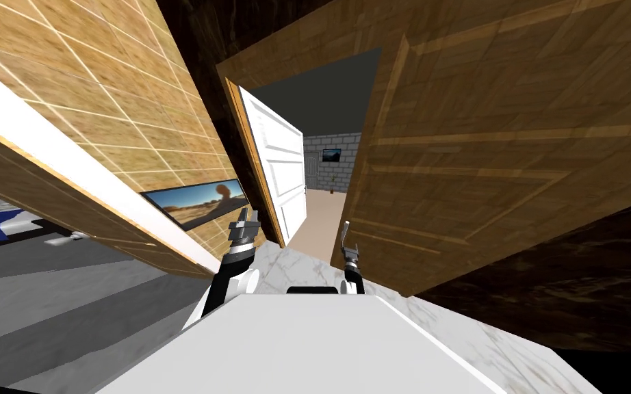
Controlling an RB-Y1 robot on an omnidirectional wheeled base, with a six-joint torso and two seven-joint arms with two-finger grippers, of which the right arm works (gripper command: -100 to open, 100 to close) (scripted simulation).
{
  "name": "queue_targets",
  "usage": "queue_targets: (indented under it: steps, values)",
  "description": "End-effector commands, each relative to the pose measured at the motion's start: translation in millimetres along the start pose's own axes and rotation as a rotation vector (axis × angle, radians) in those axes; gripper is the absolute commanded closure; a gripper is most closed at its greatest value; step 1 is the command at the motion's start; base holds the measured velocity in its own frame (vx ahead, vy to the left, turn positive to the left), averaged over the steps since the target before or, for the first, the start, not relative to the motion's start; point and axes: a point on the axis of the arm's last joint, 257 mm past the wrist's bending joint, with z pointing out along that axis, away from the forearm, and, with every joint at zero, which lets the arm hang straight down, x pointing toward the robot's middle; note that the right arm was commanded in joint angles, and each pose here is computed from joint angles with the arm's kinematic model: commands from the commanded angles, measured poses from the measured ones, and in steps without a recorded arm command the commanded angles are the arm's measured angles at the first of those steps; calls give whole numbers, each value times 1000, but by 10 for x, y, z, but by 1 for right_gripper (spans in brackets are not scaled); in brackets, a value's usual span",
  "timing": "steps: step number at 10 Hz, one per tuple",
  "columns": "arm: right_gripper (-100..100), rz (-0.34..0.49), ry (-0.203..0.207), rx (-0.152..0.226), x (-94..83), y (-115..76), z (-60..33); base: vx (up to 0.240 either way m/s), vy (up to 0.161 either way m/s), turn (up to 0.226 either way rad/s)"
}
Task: Push the door open
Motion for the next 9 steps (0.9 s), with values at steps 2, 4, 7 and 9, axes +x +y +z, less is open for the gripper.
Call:
queue_targets:
  steps: [2,4,7,9]
  values:
    - [-100,-12,5,-7,-14,113,-5,189,-41,29]
    - [-100,-6,3,-12,-29,122,-24,176,-44,29]
    - [-100,40,-10,-26,-71,-6,-105,197,-46,32]
    - [100,28,-8,-22,-73,28,-86,34,-6,-6]
